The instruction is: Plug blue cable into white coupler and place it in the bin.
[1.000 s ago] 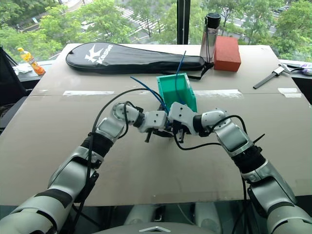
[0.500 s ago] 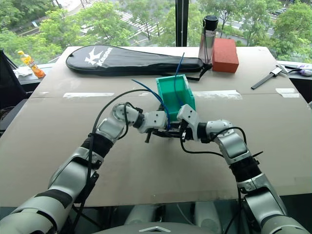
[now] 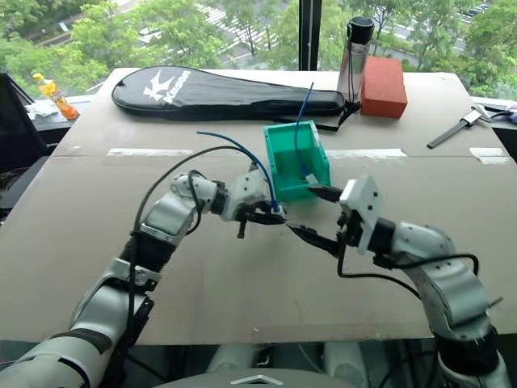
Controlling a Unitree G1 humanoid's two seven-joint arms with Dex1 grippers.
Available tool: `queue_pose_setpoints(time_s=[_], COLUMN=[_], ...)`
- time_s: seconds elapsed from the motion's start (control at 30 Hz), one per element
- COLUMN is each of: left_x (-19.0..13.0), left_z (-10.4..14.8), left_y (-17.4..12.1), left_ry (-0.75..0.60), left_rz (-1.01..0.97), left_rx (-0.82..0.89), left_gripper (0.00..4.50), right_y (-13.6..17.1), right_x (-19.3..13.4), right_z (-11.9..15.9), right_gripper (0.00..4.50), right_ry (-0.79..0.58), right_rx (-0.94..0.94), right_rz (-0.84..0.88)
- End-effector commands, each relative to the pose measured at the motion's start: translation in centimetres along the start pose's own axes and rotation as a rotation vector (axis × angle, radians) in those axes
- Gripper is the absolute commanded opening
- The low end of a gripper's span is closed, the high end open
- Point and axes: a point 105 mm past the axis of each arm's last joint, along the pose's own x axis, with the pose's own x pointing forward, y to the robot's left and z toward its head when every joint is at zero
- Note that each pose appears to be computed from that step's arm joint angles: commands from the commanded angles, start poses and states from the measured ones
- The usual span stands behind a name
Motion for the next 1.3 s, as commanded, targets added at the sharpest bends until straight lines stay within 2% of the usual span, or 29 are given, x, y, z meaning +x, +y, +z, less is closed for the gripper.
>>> queue_pose_setpoints(time_s=[0.03, 0.23, 0.37, 0.6, 0.7, 0.73, 0.87, 0.93, 0.97, 1.0, 1.13, 1.2, 1.3], left_x=[-1.0, -0.2, 1.2, 3.1, 3.8, 3.9, 2.8, 1.4, 0.8, 0.3, -1.9, -3.1, -4.7], left_z=[3.6, 7.3, 9.4, 10.0, 9.7, 9.6, 10.1, 10.1, 10.1, 10.3, 10.5, 10.1, 9.6], left_y=[-0.6, 0.8, 3.1, 6.8, 7.4, 7.7, 8.0, 7.6, 7.3, 7.0, 5.1, 4.0, 2.9], left_ry=[-0.124, -0.214, -0.254, -0.196, -0.168, -0.165, -0.169, -0.146, -0.14, -0.141, -0.141, -0.174, -0.299], left_rz=[-0.001, 0.102, 0.218, 0.388, 0.391, 0.401, 0.408, 0.396, 0.384, 0.371, 0.319, 0.299, 0.362], left_rx=[-0.101, -0.289, -0.408, -0.502, -0.561, -0.573, -0.591, -0.61, -0.617, -0.628, -0.608, -0.531, -0.299], left_gripper=[0.42, 0.42, 0.42, 0.42, 0.42, 1.22, 2.73, 3.6, 4.22, 4.48, 4.48, 4.48, 4.48], right_y=[0.1, 0.2, 0.1, -0.2, -0.3, -0.3, -0.3, -0.3, -0.4, -0.5, -0.8, -1.1, -1.6], right_x=[-1.5, -4.6, -6.3, -7.9, -8.0, -8.0, -7.8, -7.7, -7.6, -7.5, -7.3, -7.3, -7.3], right_z=[1.2, -0.3, -0.2, -0.3, -0.3, -0.3, 0.1, 0.1, 0.1, 0.1, -0.1, -0.2, -0.3], right_gripper=[3.88, 3.88, 3.88, 3.88, 3.88, 3.95, 3.95, 3.95, 3.95, 3.95, 3.95, 3.95, 3.95], right_ry=[-0.026, 0.043, 0.055, 0.071, 0.075, 0.075, 0.071, 0.07, 0.07, 0.068, 0.07, 0.074, 0.076], right_rx=[-0.071, -0.052, -0.063, -0.076, -0.082, -0.082, -0.088, -0.086, -0.085, -0.085, -0.077, -0.079, -0.082], right_rz=[-0.125, -0.309, -0.371, -0.42, -0.431, -0.432, -0.428, -0.425, -0.423, -0.422, -0.409, -0.402, -0.398])
